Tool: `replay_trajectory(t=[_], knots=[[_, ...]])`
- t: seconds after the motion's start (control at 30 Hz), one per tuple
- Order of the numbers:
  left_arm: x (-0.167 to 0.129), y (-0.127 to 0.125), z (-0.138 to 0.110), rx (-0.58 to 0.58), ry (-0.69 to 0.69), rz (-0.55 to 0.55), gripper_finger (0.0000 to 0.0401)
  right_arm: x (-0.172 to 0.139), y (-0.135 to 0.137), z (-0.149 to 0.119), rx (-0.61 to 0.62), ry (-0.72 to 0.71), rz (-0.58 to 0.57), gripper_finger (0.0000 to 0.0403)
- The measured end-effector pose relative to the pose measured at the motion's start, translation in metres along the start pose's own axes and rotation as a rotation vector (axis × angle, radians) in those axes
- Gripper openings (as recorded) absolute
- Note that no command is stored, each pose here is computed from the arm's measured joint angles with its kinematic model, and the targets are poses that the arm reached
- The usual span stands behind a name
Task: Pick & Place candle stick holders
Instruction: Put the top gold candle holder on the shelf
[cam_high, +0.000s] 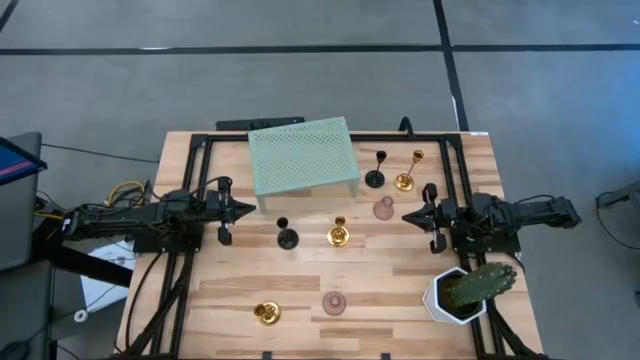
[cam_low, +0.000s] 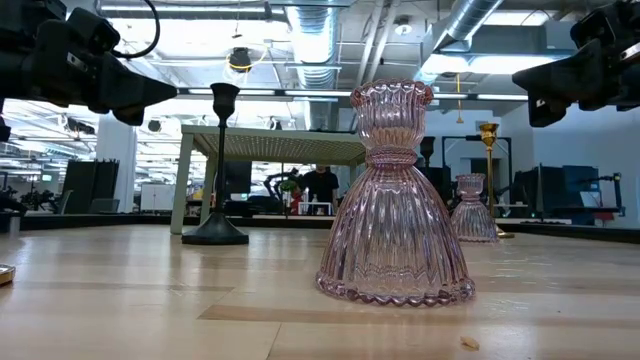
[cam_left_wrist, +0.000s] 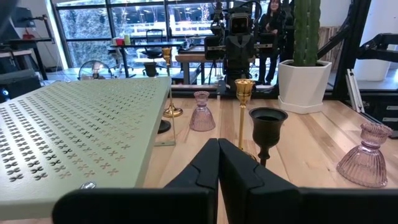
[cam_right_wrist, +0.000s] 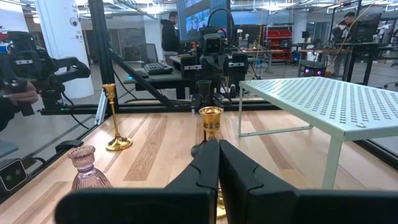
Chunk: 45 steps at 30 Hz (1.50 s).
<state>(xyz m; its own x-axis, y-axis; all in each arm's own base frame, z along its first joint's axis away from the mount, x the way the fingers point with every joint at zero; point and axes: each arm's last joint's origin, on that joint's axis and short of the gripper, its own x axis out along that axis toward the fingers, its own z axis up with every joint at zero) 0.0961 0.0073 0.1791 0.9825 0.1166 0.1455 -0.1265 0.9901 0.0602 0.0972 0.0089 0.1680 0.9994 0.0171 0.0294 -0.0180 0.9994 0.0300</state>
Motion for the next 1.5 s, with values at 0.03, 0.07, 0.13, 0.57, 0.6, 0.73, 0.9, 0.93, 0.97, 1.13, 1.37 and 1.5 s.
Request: replay_trajectory(t=[0.03, 0.07, 0.13, 0.57, 0.6, 0.73, 0.9, 0.93, 0.97, 1.13, 1.37, 1.5], knots=[[0.0, 0.0, 0.0, 0.0, 0.0, 0.0, 0.0006, 0.0, 0.0, 0.0, 0.0, 0.0, 0.0, 0.0], [0.0, 0.0, 0.0, 0.0, 0.0, 0.0, 0.0006, 0.0, 0.0, 0.0, 0.0, 0.0, 0.0, 0.0], [0.0, 0.0, 0.0, 0.0, 0.0, 0.0, 0.0006, 0.0, 0.0, 0.0, 0.0, 0.0, 0.0, 0.0], [0.0, 0.0, 0.0, 0.001, 0.0, 0.0, 0.0006, 0.0, -0.001, 0.001, -0.059, -0.01, -0.03, 0.0], [0.0, 0.0, 0.0, 0.002, -0.001, 0.0, 0.0006, 0.0, -0.001, 0.002, -0.058, -0.018, -0.029, 0.0], [0.0, 0.0, 0.0, 0.003, -0.005, 0.001, 0.0006, 0.0, -0.001, 0.007, -0.052, -0.07, -0.036, 0.0], [0.0, 0.0, 0.001, 0.003, -0.011, 0.001, 0.0006, -0.002, -0.004, 0.018, -0.04, -0.125, -0.147, 0.0], [0.0, 0.0, 0.001, 0.003, -0.013, 0.001, 0.0006, -0.003, -0.005, 0.022, -0.038, -0.131, -0.169, 0.0], [0.0, 0.0, 0.001, 0.003, -0.014, 0.001, 0.0006, -0.005, -0.005, 0.026, -0.036, -0.132, -0.19, 0.0], [0.0, 0.0, 0.002, 0.002, -0.022, 0.002, 0.0006, -0.011, -0.008, 0.039, -0.055, -0.029, -0.266, 0.0], [0.0, 0.0, 0.002, 0.002, -0.023, 0.002, 0.0006, -0.024, -0.011, 0.059, -0.035, 0.045, -0.347, 0.0], [0.0, 0.0, 0.002, 0.002, -0.023, 0.002, 0.0006, -0.028, -0.012, 0.059, -0.005, 0.088, -0.402, 0.0]])
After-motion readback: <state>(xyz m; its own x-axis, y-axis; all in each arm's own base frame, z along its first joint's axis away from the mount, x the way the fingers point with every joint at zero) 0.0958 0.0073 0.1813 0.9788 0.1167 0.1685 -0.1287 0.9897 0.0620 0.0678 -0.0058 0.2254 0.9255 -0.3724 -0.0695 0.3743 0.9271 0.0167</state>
